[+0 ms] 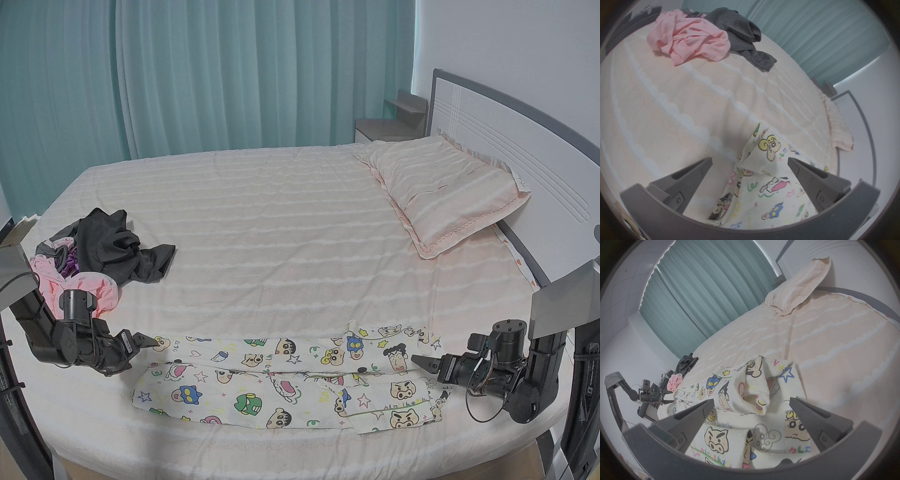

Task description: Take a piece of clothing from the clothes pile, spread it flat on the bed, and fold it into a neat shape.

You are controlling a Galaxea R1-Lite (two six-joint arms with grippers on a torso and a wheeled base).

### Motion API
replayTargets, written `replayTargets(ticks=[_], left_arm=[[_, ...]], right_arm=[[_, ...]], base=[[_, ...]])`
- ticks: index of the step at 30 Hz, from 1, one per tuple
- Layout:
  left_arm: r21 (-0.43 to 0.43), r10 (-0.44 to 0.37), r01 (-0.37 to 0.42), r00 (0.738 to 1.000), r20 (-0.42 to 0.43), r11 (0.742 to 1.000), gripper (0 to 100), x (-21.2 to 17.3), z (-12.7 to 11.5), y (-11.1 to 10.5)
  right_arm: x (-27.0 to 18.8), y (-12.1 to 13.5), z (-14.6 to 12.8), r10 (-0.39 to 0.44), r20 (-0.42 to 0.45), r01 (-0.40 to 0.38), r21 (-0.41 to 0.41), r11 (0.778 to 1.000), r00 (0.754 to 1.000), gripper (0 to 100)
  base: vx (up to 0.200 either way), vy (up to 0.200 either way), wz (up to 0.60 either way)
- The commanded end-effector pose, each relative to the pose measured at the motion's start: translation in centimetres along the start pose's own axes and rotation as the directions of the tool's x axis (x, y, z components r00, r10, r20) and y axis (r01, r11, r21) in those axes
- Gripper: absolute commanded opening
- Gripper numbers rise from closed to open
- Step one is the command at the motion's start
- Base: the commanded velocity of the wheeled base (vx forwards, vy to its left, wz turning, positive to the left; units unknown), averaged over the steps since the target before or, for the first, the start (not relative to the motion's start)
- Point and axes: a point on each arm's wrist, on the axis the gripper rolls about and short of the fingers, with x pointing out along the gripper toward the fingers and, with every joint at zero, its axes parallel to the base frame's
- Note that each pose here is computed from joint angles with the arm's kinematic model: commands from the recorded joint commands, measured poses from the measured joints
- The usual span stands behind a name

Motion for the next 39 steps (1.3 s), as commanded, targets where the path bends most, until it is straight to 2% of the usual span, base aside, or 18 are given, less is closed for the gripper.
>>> replayTargets(ticks=[1,4,6,7,11,18,19,29,39], left_arm=[[-0.085,-0.052,0.056,0.998,0.043,0.995,100,-2.4,0.9,0.8],[-0.163,-0.112,0.117,0.993,0.041,0.98,100,-3.6,1.0,1.3],[-0.185,-0.129,0.134,0.991,0.037,0.974,100,-3.9,1.0,1.4],[-0.221,-0.15,0.154,0.988,0.035,0.963,100,-4.3,0.9,1.5],[-0.298,-0.16,0.16,0.987,0.026,0.941,100,-4.3,0.8,1.6],[-0.309,-0.157,0.155,0.987,0.018,0.938,100,-4.3,0.5,1.8],[-0.306,-0.157,0.155,0.987,0.021,0.939,100,-4.3,0.5,1.8],[-0.264,-0.178,0.193,0.981,0.078,0.945,100,-4.2,-0.4,2.1],[-0.263,-0.176,0.191,0.981,0.078,0.946,100,-4.1,-0.5,2.2]], right_arm=[[0.0,0.1,0.4,0.009,0.025,-0.01,0.025,1.0,1.0,100],[0.6,0.2,0.3,0.014,0.018,-0.014,0.029,0.999,1.0,100],[0.8,0.3,0.2,0.018,0.017,-0.018,0.028,0.999,1.0,100],[1.3,0.6,0.3,0.03,0.021,-0.031,0.022,0.999,0.999,100],[2.2,1.1,0.1,0.028,-0.002,-0.028,0.015,0.999,1.0,100],[3.9,1.8,0.2,0.003,-0.015,-0.003,0.038,0.999,1.0,100],[3.9,1.8,0.2,-0.003,-0.016,0.003,0.039,0.999,1.0,0],[1.1,1.4,-0.4,-0.058,-0.049,0.061,0.056,0.997,0.997,0],[-1.0,0.8,-1.2,-0.097,-0.096,0.104,0.07,0.992,0.991,0]], base=[[0.0,0.0,0.0],[0.0,0.0,0.0],[0.0,0.0,0.0],[0.0,0.0,0.0],[0.0,0.0,0.0],[0.0,0.0,0.0],[0.0,0.0,0.0],[0.0,0.0,0.0],[0.0,0.0,0.0]])
